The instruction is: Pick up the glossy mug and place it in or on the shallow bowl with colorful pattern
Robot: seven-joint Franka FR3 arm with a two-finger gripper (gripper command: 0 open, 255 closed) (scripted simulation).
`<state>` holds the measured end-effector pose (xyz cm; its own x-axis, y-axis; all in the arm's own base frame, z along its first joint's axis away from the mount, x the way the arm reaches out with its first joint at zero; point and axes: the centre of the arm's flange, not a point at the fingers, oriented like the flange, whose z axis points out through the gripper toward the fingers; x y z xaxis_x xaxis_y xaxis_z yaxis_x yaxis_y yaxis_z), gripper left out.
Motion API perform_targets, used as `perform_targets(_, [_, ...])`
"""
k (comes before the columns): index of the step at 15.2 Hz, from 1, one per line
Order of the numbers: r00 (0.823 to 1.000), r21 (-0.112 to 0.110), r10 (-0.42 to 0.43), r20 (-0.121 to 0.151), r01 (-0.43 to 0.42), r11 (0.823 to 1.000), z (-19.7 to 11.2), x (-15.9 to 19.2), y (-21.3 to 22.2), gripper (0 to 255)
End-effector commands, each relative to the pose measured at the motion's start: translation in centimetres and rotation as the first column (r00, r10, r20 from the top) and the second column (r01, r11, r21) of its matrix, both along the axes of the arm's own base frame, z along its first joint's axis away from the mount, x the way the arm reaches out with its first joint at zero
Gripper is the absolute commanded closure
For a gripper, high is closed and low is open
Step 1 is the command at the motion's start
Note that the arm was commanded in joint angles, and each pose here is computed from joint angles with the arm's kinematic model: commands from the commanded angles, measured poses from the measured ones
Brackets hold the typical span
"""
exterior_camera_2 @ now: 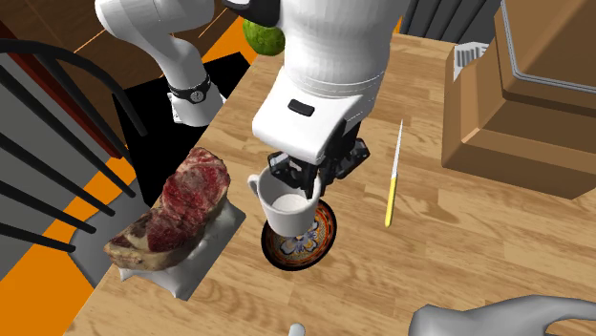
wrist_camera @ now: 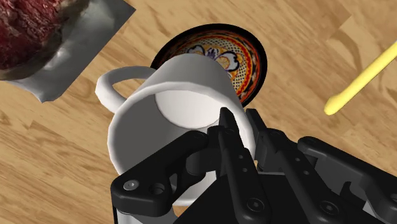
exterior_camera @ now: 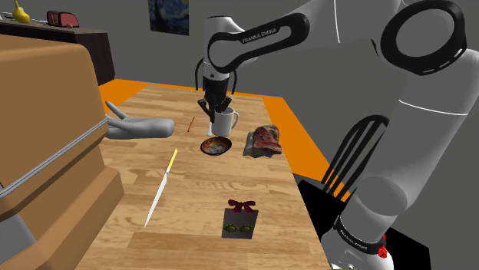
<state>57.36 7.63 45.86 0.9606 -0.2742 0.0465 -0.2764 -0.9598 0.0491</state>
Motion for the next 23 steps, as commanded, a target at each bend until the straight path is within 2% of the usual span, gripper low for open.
perform_targets(1, [1.000, 0.000, 0.000, 0.001, 0.000, 1.000, -1.1, 0.1, 0.1, 255])
perform_targets(10, [1.000, 0.000, 0.000, 0.001, 0.000, 1.000, -5.8, 0.1, 0.1, 255])
perform_targets(18, [1.000, 0.000, 0.000, 0.001, 0.000, 1.000, -5.8, 0.1, 0.1, 255])
perform_targets(19, [1.000, 0.000, 0.000, 0.001, 0.000, 1.000, -5.8, 0.1, 0.1, 0])
perform_targets(23, [1.000, 0.000, 0.000, 0.001, 0.000, 1.000, -5.8, 0.1, 0.1, 0])
